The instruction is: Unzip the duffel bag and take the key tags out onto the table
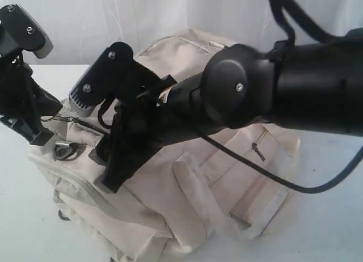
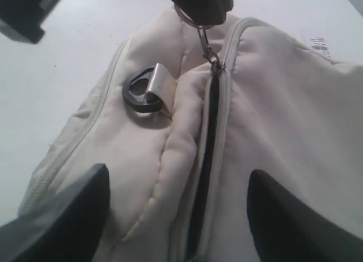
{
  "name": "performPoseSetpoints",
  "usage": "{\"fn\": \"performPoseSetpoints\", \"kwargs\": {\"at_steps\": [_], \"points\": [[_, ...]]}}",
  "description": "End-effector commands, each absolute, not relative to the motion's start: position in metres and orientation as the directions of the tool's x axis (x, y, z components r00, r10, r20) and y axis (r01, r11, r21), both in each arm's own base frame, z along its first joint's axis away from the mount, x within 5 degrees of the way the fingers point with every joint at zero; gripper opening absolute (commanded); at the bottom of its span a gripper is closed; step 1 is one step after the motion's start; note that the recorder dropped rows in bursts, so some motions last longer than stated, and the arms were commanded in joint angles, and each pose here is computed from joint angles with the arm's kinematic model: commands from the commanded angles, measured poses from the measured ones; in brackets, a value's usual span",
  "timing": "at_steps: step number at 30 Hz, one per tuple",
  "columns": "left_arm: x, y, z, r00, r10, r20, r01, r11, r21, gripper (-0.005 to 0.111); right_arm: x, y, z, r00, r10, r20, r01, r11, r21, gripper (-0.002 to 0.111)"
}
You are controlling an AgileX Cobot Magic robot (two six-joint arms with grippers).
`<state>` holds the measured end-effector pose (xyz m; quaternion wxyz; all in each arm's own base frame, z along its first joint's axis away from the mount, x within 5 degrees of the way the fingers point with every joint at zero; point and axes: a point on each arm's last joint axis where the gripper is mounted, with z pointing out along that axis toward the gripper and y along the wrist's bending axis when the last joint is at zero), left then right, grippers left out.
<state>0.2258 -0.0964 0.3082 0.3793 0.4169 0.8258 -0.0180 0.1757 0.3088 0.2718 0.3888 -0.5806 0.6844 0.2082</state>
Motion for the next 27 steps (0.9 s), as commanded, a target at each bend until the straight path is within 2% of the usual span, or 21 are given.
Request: {"fn": "performPoseSetpoints", "kwargs": {"at_steps": [1, 3, 9, 10, 18, 22, 27], "points": [[0.224, -0.096, 0.312, -0.370, 0.654, -0.659, 0.695, 0.666, 0.271, 0.000, 0.178, 0.317, 0.260, -0.015, -0.638, -0.770, -0.954, 0.240, -0.180, 0.059], [0.224, -0.096, 0.312, -0.370, 0.654, -0.659, 0.695, 0.666, 0.271, 0.000, 0.177, 0.317, 0.255, -0.030, -0.658, -0.752, -0.961, 0.226, -0.160, 0.050], [0.224, -0.096, 0.312, -0.370, 0.654, -0.659, 0.695, 0.666, 0.271, 0.000, 0.167, 0.312, 0.247, -0.053, -0.730, -0.681, -0.985, 0.152, -0.087, 0.003], [0.224, -0.096, 0.312, -0.370, 0.654, -0.659, 0.695, 0.666, 0.271, 0.000, 0.164, 0.311, 0.245, -0.056, -0.745, -0.664, -0.988, 0.136, -0.069, 0.000], [0.224, -0.096, 0.312, -0.370, 0.654, -0.659, 0.695, 0.666, 0.271, 0.000, 0.151, 0.299, 0.236, -0.033, -0.851, -0.524, -0.999, 0.026, 0.021, 0.000], [0.224, -0.096, 0.312, -0.370, 0.654, -0.659, 0.695, 0.666, 0.271, 0.000, 0.150, 0.289, 0.234, -0.053, -0.901, -0.431, -0.999, 0.047, 0.025, 0.000], [0.224, -0.096, 0.312, -0.369, 0.654, -0.660, 0.694, 0.666, 0.272, 0.000, 0.153, 0.270, 0.239, -0.057, -0.955, -0.292, -0.996, 0.074, -0.048, 0.000]]}}
